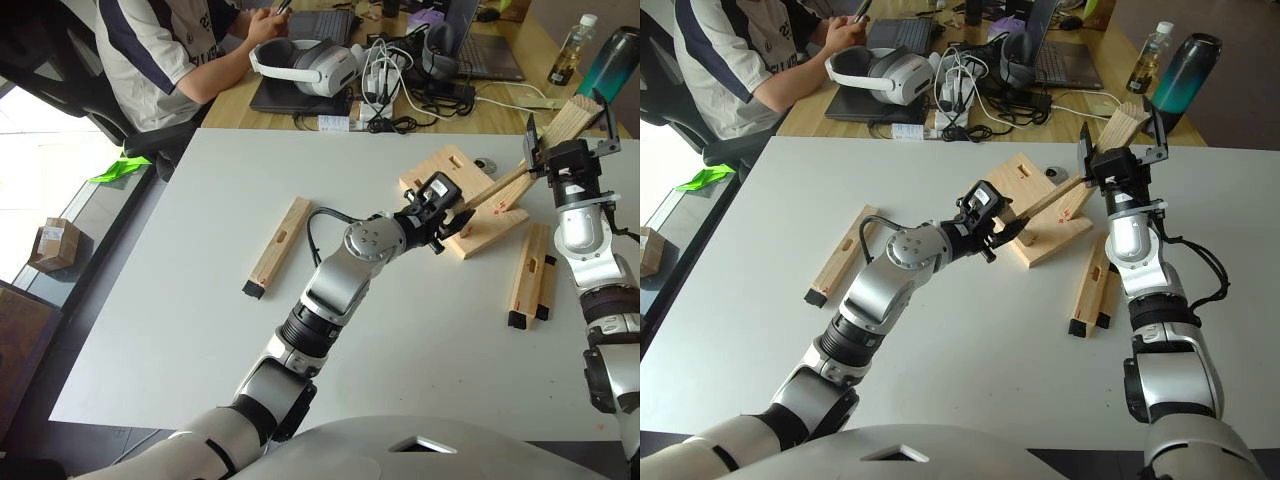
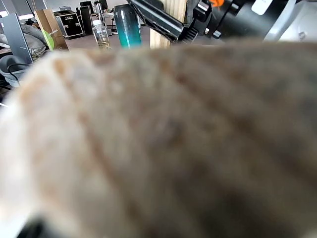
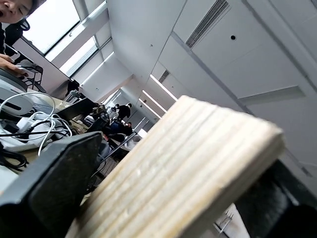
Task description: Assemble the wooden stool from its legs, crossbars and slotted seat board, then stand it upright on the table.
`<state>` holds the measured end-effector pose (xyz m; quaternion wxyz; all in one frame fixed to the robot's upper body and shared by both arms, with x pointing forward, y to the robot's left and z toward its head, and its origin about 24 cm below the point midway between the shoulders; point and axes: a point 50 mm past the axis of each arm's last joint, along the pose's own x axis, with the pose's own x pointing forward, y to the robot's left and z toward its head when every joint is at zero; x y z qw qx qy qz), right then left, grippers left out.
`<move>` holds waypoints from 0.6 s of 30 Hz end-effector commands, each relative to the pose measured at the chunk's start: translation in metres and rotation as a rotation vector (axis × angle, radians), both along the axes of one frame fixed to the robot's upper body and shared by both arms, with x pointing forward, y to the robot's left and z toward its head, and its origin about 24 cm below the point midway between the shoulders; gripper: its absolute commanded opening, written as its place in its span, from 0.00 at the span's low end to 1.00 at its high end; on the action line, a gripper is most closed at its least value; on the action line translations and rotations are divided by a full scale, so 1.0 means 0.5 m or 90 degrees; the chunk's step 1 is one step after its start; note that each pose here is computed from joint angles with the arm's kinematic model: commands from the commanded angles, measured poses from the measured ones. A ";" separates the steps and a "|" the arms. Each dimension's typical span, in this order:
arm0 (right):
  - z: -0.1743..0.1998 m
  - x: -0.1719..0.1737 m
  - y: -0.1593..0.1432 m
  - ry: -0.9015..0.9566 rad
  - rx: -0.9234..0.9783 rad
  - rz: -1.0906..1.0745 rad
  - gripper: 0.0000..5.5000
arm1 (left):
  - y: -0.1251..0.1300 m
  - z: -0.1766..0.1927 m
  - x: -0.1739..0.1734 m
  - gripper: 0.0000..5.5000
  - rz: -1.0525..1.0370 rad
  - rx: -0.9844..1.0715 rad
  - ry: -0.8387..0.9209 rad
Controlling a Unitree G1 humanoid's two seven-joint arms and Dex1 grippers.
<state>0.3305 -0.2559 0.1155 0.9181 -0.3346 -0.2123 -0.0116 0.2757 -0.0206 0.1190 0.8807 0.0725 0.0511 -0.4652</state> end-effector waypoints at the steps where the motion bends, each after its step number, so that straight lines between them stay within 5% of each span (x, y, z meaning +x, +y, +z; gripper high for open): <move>1: -0.222 -0.050 -0.049 0.482 0.267 -0.059 0.75 | 0.022 -0.075 -0.015 0.37 0.004 0.055 0.113; 7: -0.261 -0.076 -0.040 0.653 0.435 0.037 0.80 | 0.024 -0.075 -0.015 0.37 0.004 0.056 0.114; 12: -0.180 -0.039 -0.026 0.477 0.586 0.168 0.98 | 0.025 -0.075 -0.015 0.37 0.004 0.057 0.116; 18: -0.083 -0.014 -0.002 0.330 0.583 0.249 0.98 | 0.027 -0.076 -0.014 0.37 0.004 0.058 0.118</move>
